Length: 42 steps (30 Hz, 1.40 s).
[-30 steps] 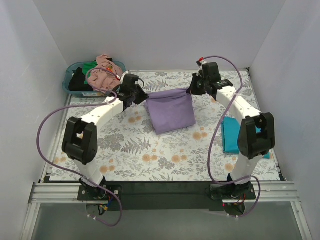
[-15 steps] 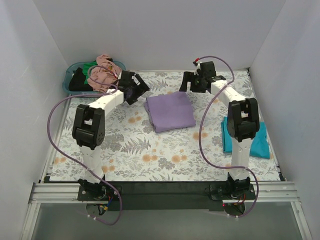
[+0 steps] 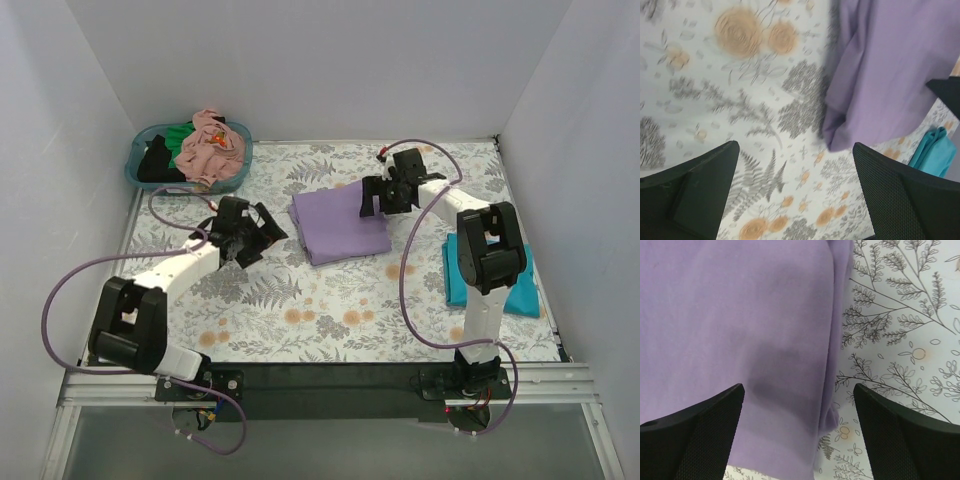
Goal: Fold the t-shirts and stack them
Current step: Neatly place the folded tshirt to the corner
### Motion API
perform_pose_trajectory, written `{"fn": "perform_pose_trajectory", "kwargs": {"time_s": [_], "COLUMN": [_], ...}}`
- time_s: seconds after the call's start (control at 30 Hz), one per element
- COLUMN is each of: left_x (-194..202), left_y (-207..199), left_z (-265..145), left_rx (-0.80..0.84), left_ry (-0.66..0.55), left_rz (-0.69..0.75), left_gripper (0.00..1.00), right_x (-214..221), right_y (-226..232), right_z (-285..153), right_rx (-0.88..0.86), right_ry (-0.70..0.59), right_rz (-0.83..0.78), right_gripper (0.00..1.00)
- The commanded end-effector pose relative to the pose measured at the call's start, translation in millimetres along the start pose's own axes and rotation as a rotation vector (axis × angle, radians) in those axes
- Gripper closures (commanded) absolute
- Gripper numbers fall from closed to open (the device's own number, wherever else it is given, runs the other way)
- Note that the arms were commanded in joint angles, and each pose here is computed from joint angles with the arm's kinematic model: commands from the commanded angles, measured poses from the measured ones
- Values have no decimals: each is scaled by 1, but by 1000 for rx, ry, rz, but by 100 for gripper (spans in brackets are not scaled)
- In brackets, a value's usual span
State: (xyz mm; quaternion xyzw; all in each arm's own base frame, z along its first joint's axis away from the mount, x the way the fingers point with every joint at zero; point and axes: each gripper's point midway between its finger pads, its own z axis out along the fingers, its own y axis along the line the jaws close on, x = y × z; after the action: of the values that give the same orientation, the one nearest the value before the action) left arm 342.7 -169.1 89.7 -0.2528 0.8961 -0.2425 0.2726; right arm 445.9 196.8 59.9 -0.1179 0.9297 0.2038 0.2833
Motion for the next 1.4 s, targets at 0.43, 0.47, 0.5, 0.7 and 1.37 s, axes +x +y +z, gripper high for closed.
{"fn": "perform_pose_trajectory", "kwargs": {"time_s": [0.43, 0.47, 0.5, 0.7, 1.37], "left_x": [23, 26, 27, 35, 35], "left_y": [20, 24, 24, 30, 35], "left_z": [-73, -74, -76, -90, -104], "left_rx": [72, 66, 69, 83, 92], "left_ry": [-78, -72, -73, -73, -100], "left_rz": [-44, -46, -45, -48, -16], "left_gripper": [2, 2, 2, 2, 2], "right_x": [69, 76, 76, 103, 127], "right_y": [12, 14, 10, 3, -76], "right_z": [21, 20, 16, -12, -182], "right_rx": [159, 162, 205, 302, 776], "right_ry": [107, 116, 98, 72, 71], "right_rz": [-8, -4, 13, 32, -168], "right_gripper": [68, 71, 80, 98, 99]}}
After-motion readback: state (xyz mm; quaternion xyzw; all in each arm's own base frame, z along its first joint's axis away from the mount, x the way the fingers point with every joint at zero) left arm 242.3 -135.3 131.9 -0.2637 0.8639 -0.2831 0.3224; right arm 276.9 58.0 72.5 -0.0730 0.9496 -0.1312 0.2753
